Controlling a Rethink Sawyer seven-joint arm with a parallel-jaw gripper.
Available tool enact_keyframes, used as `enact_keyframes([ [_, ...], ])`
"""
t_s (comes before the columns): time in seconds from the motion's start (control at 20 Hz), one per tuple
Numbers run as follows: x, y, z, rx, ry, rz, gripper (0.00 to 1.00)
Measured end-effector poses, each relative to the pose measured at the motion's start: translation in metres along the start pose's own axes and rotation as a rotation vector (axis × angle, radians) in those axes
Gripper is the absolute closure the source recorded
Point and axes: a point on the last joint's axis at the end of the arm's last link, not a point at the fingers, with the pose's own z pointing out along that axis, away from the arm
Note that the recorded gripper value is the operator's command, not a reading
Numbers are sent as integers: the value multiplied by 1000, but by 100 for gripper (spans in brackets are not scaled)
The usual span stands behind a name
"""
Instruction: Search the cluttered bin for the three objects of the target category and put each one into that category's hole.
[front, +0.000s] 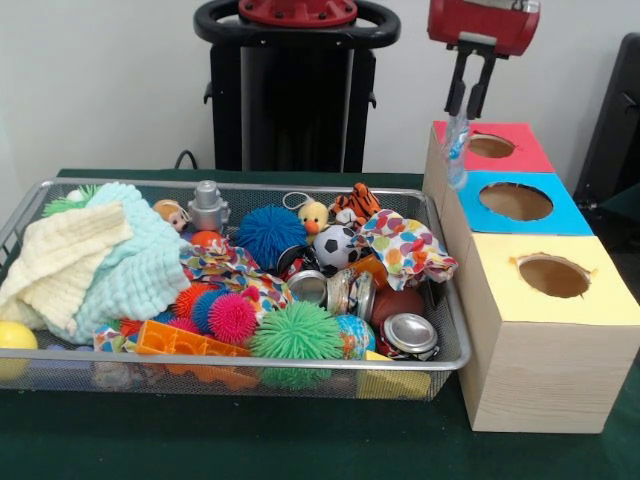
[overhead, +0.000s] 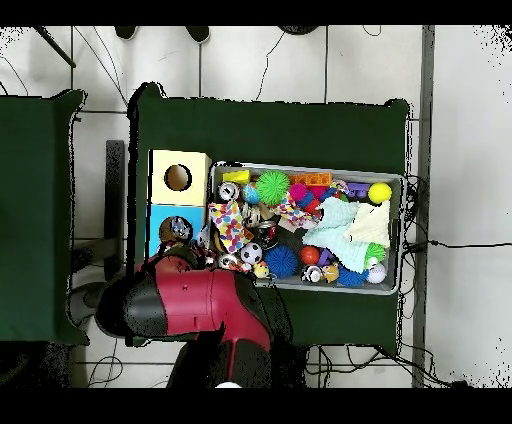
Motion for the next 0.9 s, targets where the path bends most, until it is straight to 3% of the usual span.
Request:
enact_keyframes([
  [0.4, -12, 19, -11, -12, -34, 3, 100],
  [0.9, -16, 36, 1, -1, -35, -4, 100],
])
